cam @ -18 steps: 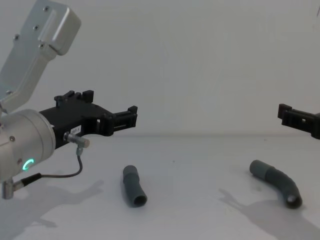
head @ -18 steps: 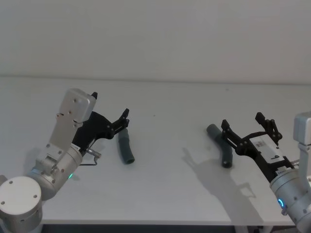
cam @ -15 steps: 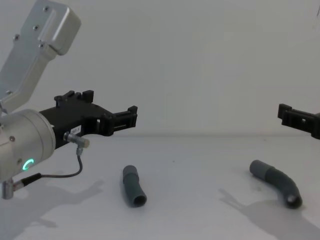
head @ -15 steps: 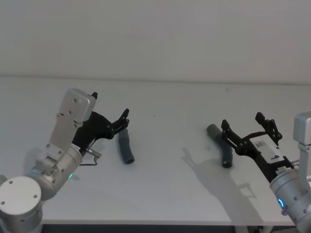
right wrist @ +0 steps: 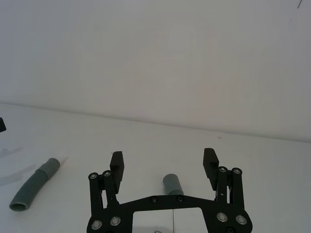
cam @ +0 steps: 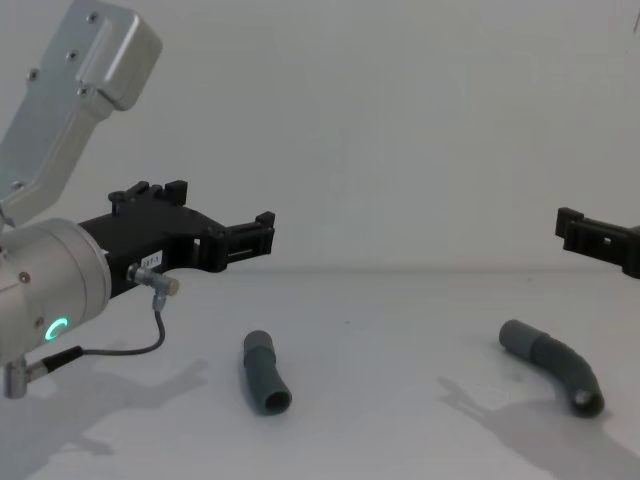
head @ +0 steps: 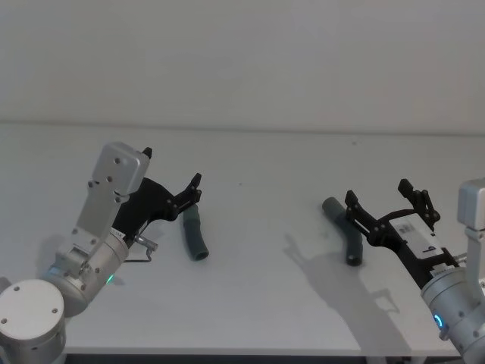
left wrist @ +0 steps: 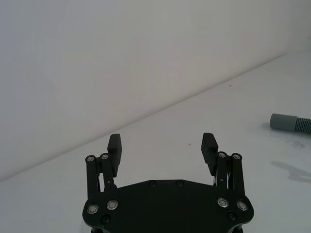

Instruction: Use both hands to pick up one end of the pipe from the table, align the ends, and insert them.

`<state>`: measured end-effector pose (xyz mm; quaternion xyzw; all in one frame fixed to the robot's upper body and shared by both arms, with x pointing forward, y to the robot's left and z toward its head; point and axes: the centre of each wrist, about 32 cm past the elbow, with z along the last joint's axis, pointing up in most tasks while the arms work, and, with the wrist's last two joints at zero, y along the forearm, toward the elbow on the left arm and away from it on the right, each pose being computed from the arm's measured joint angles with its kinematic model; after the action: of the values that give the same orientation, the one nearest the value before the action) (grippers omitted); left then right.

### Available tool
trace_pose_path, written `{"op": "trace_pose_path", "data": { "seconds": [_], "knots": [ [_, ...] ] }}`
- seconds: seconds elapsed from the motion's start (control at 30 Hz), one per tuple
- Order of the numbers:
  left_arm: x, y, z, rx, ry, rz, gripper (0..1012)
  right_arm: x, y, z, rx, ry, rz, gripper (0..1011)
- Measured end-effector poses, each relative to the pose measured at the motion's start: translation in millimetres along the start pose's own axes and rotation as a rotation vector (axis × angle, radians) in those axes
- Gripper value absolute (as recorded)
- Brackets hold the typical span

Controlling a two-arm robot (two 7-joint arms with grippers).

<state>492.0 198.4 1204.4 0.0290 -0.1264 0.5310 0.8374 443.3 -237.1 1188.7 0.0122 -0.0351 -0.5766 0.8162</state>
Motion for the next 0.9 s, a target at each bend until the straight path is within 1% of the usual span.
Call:
{"op": "trace_pose_path", "data": {
  "seconds": [0.9],
  "knots": [
    [0.0, 0.0, 0.0, 0.000, 0.000, 0.000, 1000, 0.0, 0.0, 0.0, 0.000, 0.000, 0.000, 1001]
  ]
}}
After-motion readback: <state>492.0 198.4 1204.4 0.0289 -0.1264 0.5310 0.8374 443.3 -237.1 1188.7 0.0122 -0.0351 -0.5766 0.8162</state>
